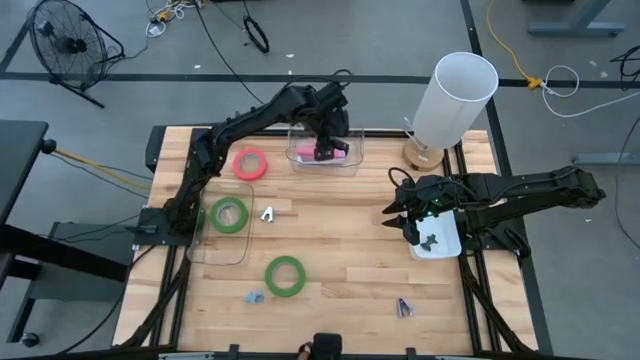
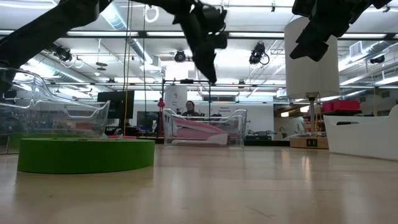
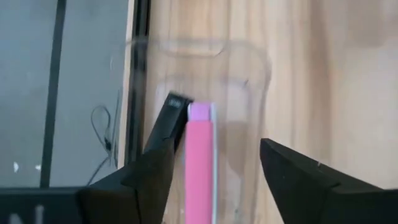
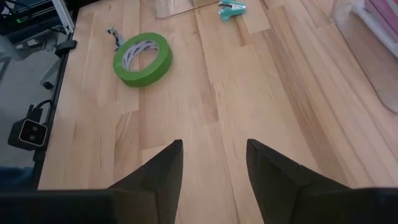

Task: Pick and place Stapler, Stapler remover, tape
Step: Put the purple staple remover into the white bin

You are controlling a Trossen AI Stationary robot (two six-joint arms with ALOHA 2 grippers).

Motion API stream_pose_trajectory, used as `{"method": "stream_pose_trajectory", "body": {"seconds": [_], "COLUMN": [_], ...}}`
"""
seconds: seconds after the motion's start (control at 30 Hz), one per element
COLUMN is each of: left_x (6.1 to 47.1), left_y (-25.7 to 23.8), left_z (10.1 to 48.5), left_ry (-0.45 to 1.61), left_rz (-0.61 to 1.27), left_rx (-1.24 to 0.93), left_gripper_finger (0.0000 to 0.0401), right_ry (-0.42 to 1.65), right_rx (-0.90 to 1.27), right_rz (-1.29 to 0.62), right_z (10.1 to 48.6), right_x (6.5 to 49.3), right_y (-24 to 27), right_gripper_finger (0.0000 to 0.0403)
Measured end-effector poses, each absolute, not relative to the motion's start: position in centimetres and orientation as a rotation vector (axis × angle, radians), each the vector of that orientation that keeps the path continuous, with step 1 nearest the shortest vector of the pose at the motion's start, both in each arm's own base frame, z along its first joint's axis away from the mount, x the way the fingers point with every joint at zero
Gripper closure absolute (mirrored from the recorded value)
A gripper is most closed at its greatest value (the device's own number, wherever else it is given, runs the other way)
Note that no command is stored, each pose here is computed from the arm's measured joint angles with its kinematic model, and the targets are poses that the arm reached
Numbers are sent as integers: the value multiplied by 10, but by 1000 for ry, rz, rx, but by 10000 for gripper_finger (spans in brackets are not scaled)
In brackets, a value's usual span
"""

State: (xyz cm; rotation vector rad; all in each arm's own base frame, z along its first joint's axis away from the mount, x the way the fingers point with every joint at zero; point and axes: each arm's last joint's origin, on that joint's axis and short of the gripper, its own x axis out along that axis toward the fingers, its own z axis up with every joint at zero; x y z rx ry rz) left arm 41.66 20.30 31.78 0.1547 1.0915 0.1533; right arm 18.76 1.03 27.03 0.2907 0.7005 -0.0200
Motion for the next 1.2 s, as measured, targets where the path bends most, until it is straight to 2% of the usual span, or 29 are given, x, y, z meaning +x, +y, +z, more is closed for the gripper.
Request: {"method": "stream_pose_trajectory", "body": {"seconds": [0.5, 1.0, 1.2], "left_x": [408, 404, 407], "left_y": [161, 92, 70], "left_z": [350, 383, 389], "left_ry": [1022, 966, 929], "left_rz": [100, 2, -11], "left_rx": [-18, 10, 47], "left_gripper_finger": [254, 392, 395], "right_ry": [698, 710, 715], "right_rx": [291, 283, 283], "right_rz": [-19, -15, -15], "right_z": [271, 270, 269], "right_x": [188, 187, 187], "right_y": [10, 11, 11], "right_gripper_finger": [227, 227, 227]}}
